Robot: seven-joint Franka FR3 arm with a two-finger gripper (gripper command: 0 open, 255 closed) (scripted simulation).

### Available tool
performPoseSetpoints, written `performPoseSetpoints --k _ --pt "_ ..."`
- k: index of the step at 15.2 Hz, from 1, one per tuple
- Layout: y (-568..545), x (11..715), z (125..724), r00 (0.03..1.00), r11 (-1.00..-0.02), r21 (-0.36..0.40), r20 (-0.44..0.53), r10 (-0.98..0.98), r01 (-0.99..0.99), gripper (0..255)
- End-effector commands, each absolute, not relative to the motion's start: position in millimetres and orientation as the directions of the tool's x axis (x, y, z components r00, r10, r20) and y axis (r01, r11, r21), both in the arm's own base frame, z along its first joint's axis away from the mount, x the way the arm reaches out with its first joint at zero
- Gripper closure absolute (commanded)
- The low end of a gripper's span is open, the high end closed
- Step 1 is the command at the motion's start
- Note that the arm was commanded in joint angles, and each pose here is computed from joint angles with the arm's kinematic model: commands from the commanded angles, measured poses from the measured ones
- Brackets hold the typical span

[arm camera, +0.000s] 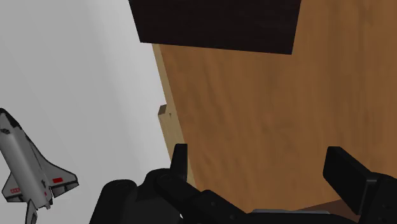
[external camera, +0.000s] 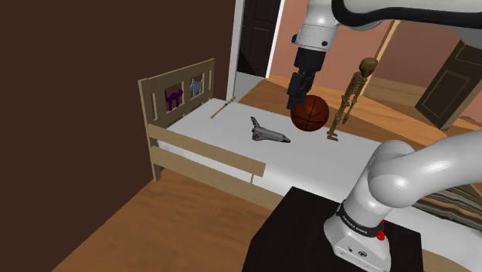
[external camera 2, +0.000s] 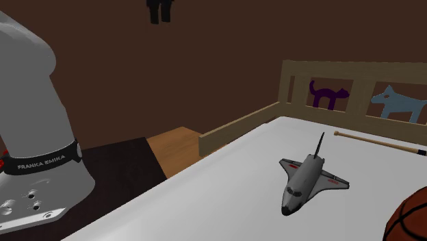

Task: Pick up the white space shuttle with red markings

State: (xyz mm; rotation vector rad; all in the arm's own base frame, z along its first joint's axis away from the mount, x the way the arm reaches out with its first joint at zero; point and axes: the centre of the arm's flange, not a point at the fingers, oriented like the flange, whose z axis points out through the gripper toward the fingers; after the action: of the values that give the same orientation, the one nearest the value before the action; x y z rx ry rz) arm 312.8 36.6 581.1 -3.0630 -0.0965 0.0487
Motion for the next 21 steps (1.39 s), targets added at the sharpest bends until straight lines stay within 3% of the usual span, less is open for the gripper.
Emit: performPoseSetpoints --k 1,21 --pt "37 313 581 0.998 -0.995 -0.078 -0.029 0.064 0.062 0" --pt "-140 402 417 0.990 -0.990 -0.035 0.013 0.139 0.139 0"
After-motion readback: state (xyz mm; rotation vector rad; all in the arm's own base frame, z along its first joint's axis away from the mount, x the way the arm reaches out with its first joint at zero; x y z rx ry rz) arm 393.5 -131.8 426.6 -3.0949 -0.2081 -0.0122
